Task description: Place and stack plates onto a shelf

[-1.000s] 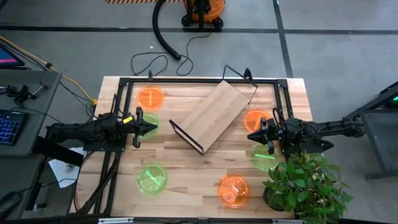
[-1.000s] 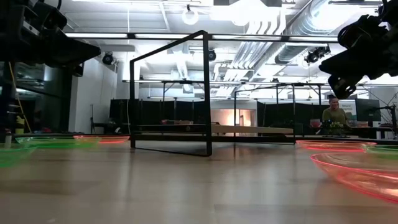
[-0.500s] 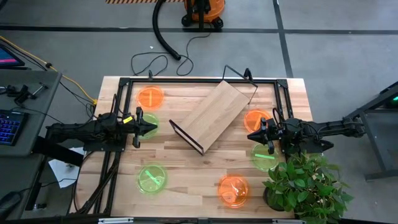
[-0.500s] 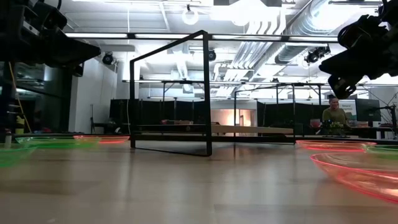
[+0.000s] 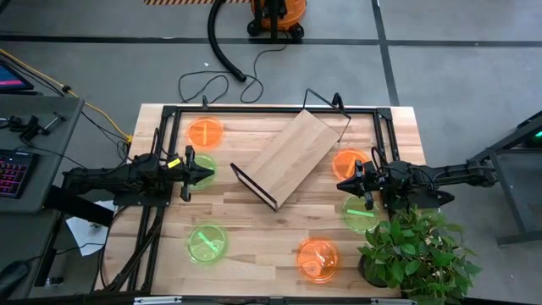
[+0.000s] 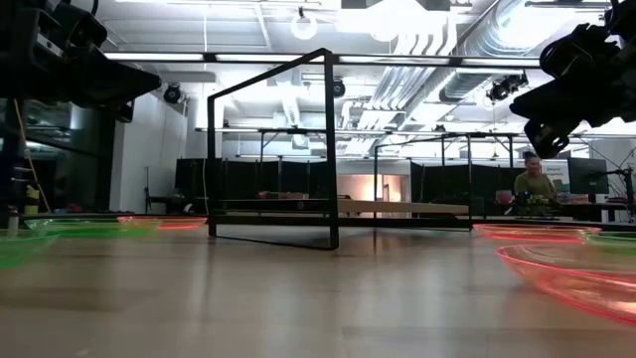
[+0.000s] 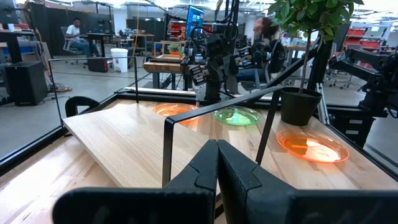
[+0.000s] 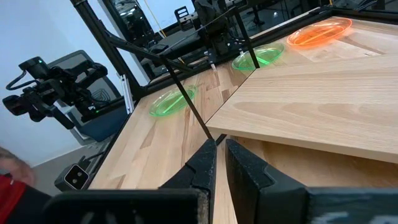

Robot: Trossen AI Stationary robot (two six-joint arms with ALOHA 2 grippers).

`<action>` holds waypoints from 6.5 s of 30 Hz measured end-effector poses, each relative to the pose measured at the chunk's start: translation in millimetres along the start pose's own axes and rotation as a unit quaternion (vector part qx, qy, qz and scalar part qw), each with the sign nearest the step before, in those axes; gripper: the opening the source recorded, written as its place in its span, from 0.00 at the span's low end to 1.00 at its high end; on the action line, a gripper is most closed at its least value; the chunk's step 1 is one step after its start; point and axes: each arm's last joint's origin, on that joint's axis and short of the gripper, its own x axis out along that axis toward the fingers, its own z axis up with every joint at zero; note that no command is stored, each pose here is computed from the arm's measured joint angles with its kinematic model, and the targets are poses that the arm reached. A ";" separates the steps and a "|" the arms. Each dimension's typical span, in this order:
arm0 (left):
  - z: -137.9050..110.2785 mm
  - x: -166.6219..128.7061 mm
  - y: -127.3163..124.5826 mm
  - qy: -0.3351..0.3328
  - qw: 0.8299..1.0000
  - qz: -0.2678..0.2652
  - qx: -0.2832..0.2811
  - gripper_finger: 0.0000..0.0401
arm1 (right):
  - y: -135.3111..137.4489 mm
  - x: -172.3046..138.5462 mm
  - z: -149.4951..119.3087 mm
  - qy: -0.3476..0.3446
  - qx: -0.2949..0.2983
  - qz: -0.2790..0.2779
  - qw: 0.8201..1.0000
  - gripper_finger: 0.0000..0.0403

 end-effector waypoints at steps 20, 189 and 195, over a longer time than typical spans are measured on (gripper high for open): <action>-0.1 0.0 0.0 0.000 1.000 0.000 0.000 0.00 | 1.3 -8.9 34.9 -0.279 0.326 -0.056 0.901 0.07; 0.1 0.0 0.0 0.000 1.000 0.000 0.000 0.00 | -40.4 20.9 -19.0 0.099 0.469 -0.528 0.700 0.49; 0.0 0.0 0.0 0.000 1.000 0.000 0.000 0.00 | -40.6 21.9 -19.1 0.106 0.471 -0.521 0.704 0.42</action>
